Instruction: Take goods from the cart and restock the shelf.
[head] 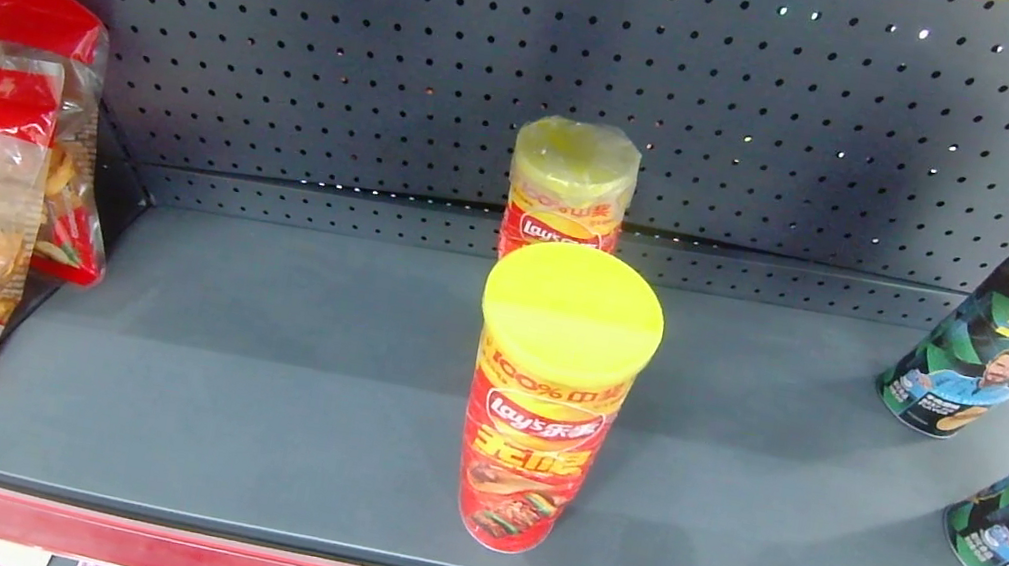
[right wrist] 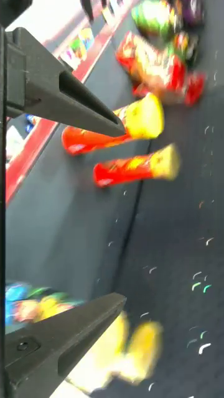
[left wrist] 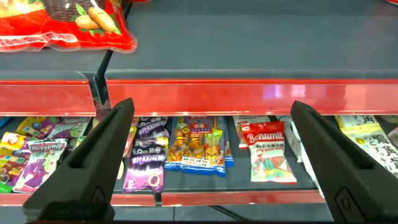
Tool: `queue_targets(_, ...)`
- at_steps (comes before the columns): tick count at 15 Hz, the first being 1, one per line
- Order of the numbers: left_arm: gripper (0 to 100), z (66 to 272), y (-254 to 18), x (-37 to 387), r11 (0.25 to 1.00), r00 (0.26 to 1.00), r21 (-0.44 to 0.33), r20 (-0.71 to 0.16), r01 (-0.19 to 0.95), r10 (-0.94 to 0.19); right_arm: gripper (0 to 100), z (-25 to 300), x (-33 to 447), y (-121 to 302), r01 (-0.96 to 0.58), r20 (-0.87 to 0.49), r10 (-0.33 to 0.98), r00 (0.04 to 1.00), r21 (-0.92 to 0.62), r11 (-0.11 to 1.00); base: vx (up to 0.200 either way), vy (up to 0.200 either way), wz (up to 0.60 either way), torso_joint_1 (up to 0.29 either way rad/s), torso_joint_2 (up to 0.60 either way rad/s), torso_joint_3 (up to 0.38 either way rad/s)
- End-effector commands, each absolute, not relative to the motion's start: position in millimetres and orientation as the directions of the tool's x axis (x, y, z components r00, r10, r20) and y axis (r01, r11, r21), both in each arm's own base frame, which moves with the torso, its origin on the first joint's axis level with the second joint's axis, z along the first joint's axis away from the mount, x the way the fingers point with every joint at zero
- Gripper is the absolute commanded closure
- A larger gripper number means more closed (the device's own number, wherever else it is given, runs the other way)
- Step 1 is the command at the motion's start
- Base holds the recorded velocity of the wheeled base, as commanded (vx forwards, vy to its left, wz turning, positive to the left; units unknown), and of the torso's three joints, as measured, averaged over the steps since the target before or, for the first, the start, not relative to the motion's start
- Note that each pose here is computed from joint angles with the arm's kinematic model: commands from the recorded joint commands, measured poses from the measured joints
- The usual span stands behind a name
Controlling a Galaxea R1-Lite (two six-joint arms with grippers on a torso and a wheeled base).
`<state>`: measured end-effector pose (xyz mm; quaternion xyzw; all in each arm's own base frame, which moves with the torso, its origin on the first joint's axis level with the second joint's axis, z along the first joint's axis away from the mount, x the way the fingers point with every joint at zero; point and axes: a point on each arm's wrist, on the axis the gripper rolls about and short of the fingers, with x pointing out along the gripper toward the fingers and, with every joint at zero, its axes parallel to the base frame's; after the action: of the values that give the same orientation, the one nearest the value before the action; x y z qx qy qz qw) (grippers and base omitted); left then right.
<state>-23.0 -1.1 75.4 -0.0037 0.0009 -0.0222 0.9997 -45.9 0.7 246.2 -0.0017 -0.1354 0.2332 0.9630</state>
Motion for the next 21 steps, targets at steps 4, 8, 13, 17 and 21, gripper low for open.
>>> queue_targets(4, 0, 75, -1, -23, 0.999, 0.999, -0.008, -0.003, 0.044, -0.044, 0, 143, -34, 1, -0.279, 0.092, 0.277, 0.957, 0.011, 0.960, 0.000, 0.000, 0.00, 0.000, 0.00, 0.000)
queue_targets(8, 0, 75, -1, -23, 0.999, 0.999, -0.008, -0.003, 0.044, -0.044, 0, 105, -30, 3, -0.212, -0.054, 0.215, 0.975, 0.042, 0.976, 0.000, 0.000, 0.00, 0.000, 0.00, 0.000)
queue_targets(13, 0, 75, -1, -23, 0.999, 0.999, -0.008, -0.003, 0.044, -0.044, 0, 86, -31, 4, -0.178, -0.047, 0.180, 0.983, 0.042, 0.983, 0.000, 0.000, 0.00, 0.000, 0.00, 0.000)
queue_targets(17, 0, 75, -1, -23, 0.999, 0.999, -0.008, -0.003, 0.044, -0.044, 0, 83, -24, 1, -0.063, 0.060, 0.063, 0.996, -0.007, 0.998, 0.000, 0.000, 0.00, 0.000, 0.00, 0.000)
queue_targets(21, 0, 75, -1, -23, 0.999, 0.999, -0.008, -0.003, 0.044, -0.044, 0, 76, -23, 0, 0.026, 0.000, -0.026, 1.000, -0.018, 0.999, 0.000, 0.000, 0.00, 0.000, 0.00, 0.000)
